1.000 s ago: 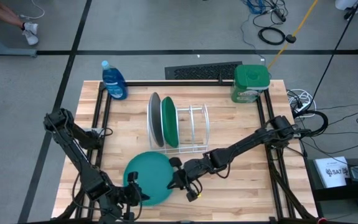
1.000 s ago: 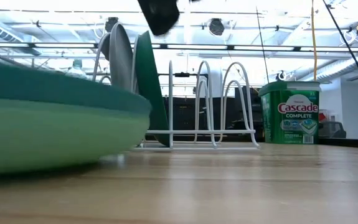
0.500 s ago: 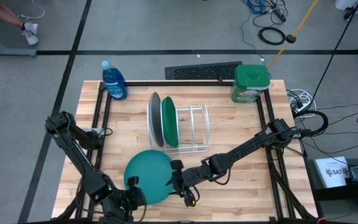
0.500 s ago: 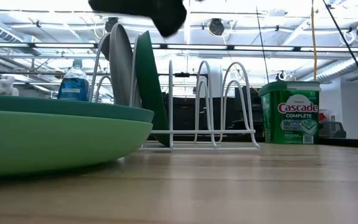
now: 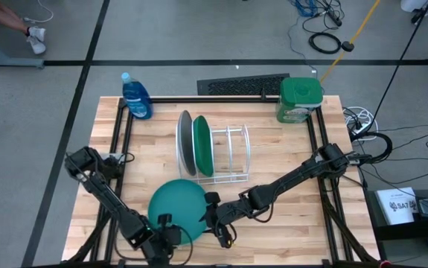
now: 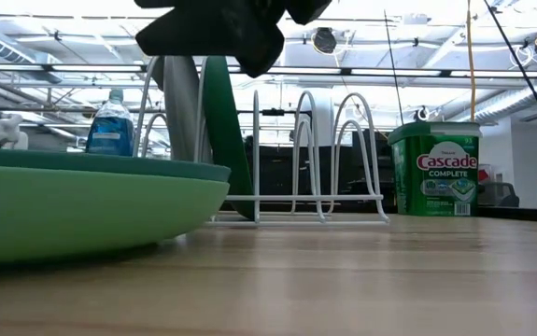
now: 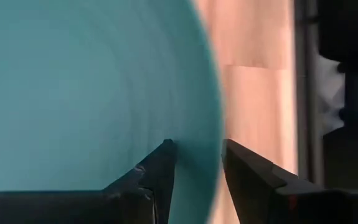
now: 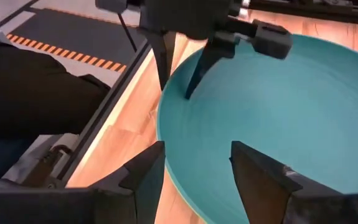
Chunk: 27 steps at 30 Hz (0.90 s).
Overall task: Sort dishes
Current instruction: Put the blue plate into the dish rack
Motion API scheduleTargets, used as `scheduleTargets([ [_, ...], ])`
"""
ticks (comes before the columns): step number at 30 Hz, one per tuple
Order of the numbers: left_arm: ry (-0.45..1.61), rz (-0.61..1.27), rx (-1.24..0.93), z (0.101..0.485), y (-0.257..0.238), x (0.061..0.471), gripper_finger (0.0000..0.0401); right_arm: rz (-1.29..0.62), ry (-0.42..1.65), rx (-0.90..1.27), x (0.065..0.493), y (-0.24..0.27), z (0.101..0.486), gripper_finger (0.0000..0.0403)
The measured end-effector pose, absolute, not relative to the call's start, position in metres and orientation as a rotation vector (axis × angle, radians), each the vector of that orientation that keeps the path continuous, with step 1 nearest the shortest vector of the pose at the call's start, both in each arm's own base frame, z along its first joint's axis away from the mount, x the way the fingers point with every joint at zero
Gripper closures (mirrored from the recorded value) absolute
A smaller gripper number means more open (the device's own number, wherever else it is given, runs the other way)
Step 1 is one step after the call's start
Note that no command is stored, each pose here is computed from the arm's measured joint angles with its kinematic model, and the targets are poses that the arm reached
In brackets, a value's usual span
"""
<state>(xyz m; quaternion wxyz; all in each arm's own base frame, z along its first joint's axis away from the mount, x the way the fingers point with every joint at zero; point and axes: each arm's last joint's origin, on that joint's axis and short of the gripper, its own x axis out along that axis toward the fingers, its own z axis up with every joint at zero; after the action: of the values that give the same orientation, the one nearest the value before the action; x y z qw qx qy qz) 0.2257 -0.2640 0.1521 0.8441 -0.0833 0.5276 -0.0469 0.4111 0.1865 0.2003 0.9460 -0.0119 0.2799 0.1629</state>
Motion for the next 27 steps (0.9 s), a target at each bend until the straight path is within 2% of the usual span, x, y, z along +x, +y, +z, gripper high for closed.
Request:
scheduleTargets([
  [9,1.165,-0.151,-0.208,0.147,-0.262,0.234,0.0276,0.33,0.571,-0.021,0.411,0.186,0.2,0.0225],
  [14,1.142,-0.181,-0.224,0.159,-0.261,0.232,0.0314,0.331,0.578,-0.022,0.411,0.186,0.2,0.0225],
  [19,1.082,-0.176,-0.209,0.17,-0.258,0.232,0.0387,0.389,0.609,-0.012,0.411,0.189,0.191,0.0225],
  [27,1.046,-0.168,-0.209,0.177,-0.256,0.232,0.0399,0.403,0.673,-0.054,0.425,0.191,0.161,0.0225],
])
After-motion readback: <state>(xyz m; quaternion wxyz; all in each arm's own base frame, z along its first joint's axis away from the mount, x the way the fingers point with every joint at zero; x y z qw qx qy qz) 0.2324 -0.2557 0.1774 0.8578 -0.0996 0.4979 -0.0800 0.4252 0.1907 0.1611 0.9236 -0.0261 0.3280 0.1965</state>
